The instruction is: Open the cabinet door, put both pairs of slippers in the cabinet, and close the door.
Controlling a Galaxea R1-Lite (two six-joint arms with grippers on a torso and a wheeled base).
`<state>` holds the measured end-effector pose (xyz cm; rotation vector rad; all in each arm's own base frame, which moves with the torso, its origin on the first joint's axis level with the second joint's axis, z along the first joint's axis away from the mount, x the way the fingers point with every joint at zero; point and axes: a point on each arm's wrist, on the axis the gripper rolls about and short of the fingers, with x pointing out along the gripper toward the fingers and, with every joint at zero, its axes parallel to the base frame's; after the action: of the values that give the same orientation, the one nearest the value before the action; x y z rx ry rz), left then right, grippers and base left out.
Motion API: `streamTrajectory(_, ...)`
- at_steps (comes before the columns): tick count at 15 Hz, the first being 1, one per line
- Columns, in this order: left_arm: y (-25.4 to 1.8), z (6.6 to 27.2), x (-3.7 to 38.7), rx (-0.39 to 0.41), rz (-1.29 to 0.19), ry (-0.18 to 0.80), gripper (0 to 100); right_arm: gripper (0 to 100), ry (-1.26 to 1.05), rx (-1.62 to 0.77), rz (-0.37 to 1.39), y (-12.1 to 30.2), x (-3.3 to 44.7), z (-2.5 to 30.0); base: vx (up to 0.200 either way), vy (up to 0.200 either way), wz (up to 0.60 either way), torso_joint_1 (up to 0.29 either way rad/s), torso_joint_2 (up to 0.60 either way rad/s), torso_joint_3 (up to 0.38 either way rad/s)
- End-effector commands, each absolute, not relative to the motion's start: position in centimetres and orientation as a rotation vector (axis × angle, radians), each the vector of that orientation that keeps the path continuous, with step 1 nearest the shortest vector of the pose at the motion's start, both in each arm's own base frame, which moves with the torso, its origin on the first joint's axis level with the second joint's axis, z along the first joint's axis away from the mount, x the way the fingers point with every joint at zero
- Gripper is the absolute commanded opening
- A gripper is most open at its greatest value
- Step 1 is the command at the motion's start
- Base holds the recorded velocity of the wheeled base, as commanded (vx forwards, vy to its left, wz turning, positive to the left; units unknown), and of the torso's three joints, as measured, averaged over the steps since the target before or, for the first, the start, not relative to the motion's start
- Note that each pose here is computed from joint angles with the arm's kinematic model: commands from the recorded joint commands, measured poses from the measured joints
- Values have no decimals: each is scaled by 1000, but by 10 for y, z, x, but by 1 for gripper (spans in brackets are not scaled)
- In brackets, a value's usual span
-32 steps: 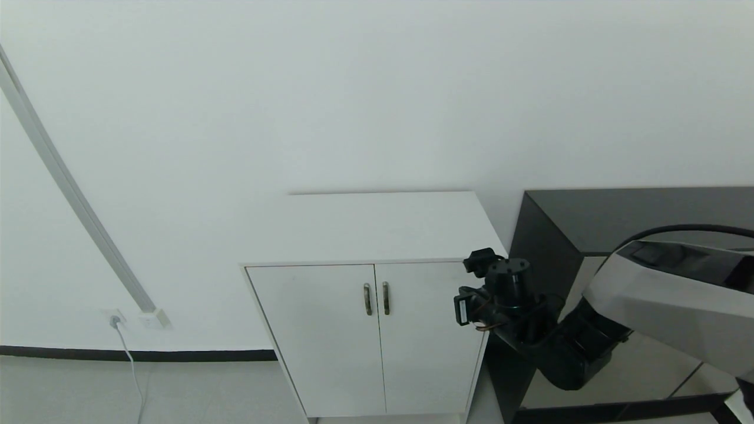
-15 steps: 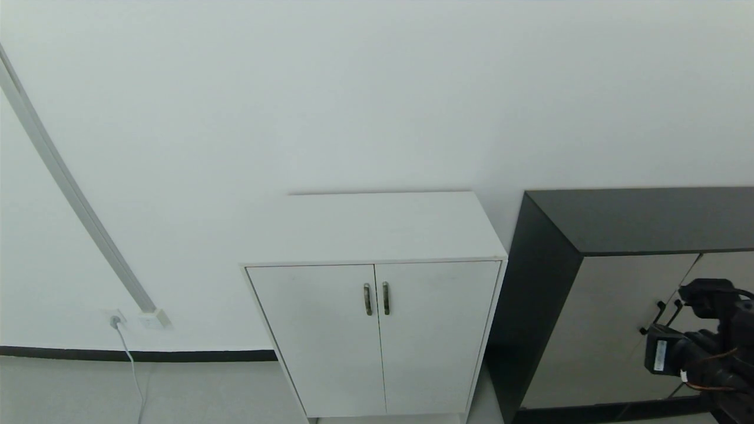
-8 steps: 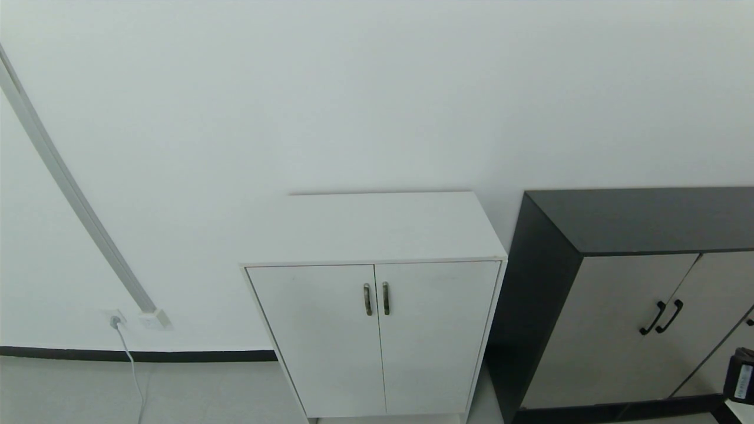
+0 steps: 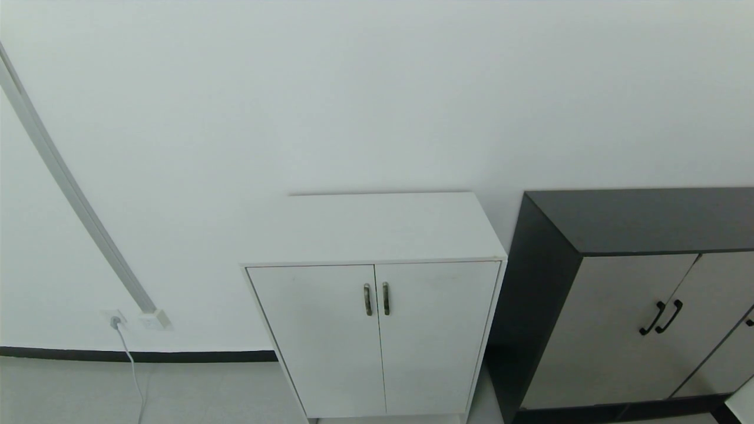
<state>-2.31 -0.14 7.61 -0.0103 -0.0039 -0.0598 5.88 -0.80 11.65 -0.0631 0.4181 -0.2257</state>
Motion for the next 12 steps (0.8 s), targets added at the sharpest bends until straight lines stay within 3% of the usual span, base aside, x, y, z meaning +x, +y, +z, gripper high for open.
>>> streamTrajectory(1, -1, 76, -23, -11, -60, -3, 0, 0, 296, -51, -175, -5, 30, 122, 0, 0, 0, 0, 0, 0)
streamTrajectory(12, -1, 76, -23, -11, -60, -3, 0, 0, 309, -43, -100, -2, 8, 85, 0, 0, 0, 0, 0, 0)
